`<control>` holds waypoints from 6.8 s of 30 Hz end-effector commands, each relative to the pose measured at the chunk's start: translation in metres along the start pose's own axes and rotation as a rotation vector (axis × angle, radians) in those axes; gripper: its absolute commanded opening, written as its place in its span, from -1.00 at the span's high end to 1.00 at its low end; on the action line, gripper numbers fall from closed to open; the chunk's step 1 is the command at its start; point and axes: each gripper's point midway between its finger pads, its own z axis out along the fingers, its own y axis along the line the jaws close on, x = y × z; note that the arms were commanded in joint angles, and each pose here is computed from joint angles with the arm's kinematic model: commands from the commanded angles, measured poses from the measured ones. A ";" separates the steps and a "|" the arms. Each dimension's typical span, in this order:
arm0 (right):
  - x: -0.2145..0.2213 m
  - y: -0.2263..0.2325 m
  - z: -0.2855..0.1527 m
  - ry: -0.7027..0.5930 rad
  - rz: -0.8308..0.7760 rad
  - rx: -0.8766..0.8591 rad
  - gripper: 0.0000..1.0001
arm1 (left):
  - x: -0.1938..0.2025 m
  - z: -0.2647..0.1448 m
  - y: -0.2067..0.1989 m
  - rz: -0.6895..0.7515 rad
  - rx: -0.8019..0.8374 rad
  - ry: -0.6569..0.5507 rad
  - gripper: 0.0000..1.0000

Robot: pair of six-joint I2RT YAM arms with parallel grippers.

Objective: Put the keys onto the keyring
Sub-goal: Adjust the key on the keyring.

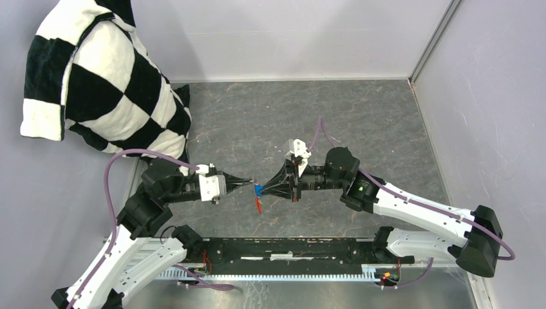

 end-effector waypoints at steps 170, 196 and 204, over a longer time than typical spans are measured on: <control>-0.025 -0.012 -0.002 0.256 -0.170 -0.008 1.00 | -0.011 0.003 -0.023 -0.009 0.202 0.005 0.30; -0.043 -0.020 -0.003 0.279 -0.187 0.156 0.47 | 0.013 0.010 0.000 0.011 0.147 0.143 0.96; -0.077 -0.013 -0.027 -0.070 -0.052 0.182 -0.10 | -0.042 0.014 0.035 0.017 -0.062 -0.105 0.96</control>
